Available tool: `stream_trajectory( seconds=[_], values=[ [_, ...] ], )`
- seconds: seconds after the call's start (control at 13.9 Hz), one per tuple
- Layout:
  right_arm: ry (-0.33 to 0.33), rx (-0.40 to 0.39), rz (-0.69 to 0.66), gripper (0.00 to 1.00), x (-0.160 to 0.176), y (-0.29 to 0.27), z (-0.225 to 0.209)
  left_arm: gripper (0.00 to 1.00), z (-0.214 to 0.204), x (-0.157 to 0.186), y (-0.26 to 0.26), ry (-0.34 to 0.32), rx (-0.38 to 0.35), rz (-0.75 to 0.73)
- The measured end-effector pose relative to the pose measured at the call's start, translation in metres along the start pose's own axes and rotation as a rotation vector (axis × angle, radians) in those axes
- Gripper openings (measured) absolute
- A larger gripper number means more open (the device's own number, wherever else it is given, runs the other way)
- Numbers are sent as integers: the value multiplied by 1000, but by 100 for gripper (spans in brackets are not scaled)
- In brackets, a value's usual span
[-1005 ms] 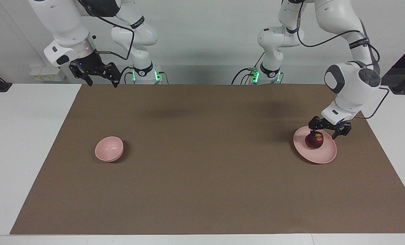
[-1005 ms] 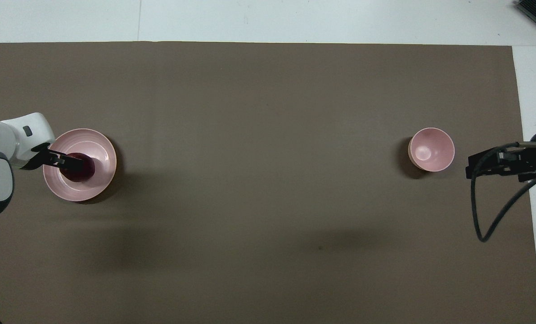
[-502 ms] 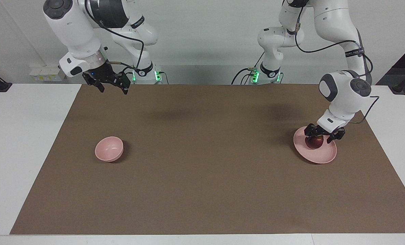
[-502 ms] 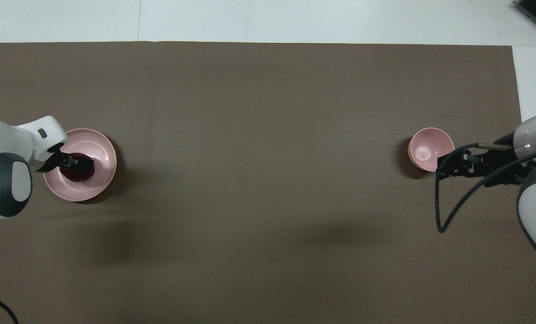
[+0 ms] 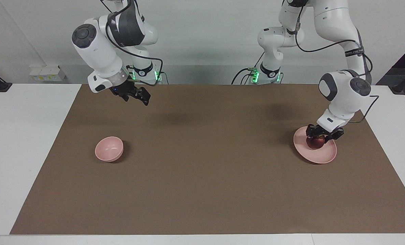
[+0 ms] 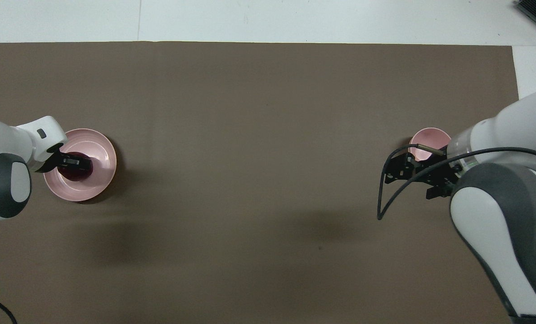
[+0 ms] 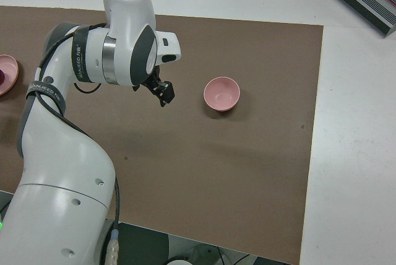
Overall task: Move apple from plate to bowl
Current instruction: 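Lift the apple with the left gripper while the right gripper approaches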
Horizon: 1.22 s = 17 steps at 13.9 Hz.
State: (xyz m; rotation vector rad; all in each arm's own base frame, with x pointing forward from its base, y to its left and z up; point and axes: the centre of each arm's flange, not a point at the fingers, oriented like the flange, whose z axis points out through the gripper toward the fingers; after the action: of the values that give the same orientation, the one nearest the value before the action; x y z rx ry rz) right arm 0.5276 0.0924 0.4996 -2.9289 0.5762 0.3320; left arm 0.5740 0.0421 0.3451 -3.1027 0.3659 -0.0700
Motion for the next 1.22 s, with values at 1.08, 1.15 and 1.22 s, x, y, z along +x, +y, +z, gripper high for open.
stream_trajectory(
  seconds=[1.08,1.15,1.22],
  values=[
    [-508,447,758,100,-23,-150,94,70,-98,34,178,61,-440,-139],
    [-541,494,786,100,-23,-157,96,70,-99,34,191,54,-469,-159],
    [-576,544,821,100,-23,-164,99,70,-100,34,204,47,-491,-177]
  ],
)
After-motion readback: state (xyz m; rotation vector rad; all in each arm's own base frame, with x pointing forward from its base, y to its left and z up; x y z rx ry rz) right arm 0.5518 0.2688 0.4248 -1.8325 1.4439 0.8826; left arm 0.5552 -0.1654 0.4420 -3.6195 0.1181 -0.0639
